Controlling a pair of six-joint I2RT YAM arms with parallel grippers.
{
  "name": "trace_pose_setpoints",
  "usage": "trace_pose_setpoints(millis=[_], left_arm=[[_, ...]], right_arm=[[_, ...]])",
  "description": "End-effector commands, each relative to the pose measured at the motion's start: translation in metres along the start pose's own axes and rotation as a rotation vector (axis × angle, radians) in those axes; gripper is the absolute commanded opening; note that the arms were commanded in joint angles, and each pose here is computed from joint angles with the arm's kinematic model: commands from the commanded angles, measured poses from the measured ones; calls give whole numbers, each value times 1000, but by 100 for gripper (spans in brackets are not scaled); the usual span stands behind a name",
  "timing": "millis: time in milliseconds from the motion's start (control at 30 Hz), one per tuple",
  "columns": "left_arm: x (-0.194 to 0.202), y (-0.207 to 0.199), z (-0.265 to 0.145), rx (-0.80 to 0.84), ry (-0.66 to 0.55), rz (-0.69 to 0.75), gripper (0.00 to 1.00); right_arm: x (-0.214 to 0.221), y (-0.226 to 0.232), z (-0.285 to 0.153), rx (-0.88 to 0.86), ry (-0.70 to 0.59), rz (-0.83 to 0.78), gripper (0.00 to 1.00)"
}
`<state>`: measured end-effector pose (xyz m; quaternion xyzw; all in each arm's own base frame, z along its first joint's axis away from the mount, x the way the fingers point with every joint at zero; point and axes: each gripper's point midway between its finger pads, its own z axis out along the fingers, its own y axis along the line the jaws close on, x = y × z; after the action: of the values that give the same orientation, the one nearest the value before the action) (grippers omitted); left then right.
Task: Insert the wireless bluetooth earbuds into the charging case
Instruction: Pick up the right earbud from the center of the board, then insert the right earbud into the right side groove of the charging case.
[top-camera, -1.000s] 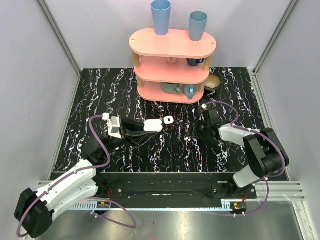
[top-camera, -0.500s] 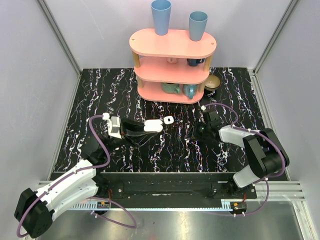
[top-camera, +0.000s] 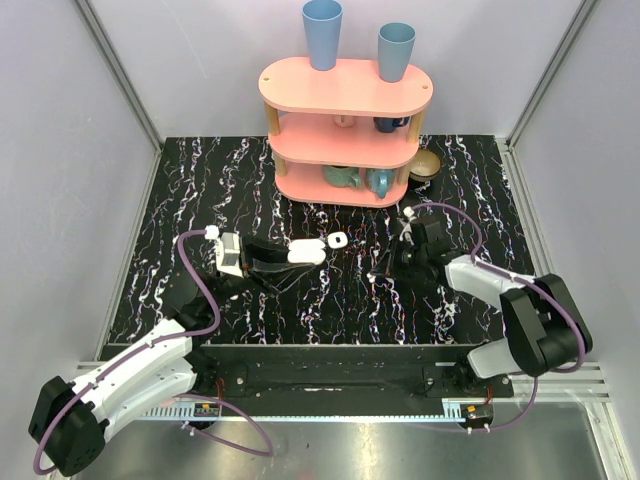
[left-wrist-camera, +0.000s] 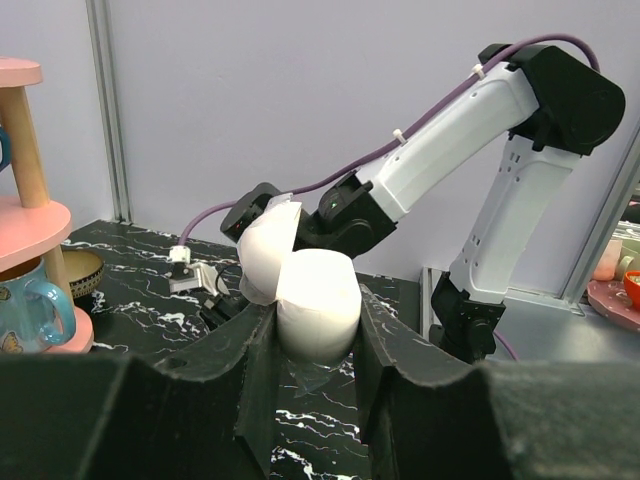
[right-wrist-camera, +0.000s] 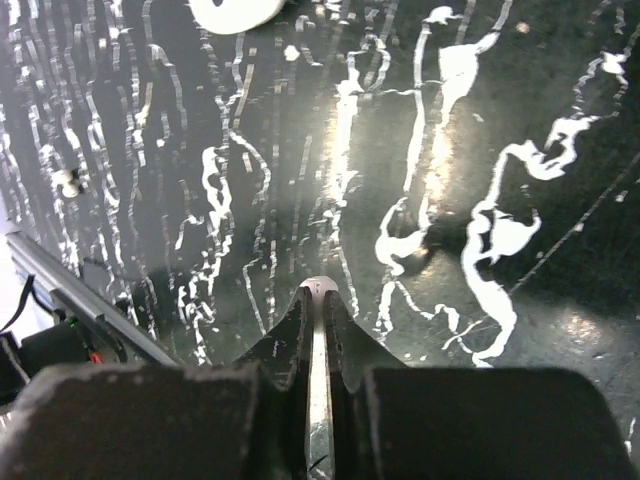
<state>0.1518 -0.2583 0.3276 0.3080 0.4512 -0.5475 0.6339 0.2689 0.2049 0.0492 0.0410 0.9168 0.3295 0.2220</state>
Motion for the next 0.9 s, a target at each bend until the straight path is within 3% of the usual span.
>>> trace_pose_setpoints(millis=[0,167,400,867], left_arm=[[-18,-3,2,13,-62,40,0],[-17,-3,3,14,-46,37,0],[2,-1,5,44,65,15,0],[2,-24,14,252,79,-67,0]], right_arm=[[-13,38,-22,-139,-35,-99,2],[-29,89,-73,-290,-113,-274,0],[-40,158,-152,-513,-250,-514,0],[-6,233,-262,-818,-226,-816,0]])
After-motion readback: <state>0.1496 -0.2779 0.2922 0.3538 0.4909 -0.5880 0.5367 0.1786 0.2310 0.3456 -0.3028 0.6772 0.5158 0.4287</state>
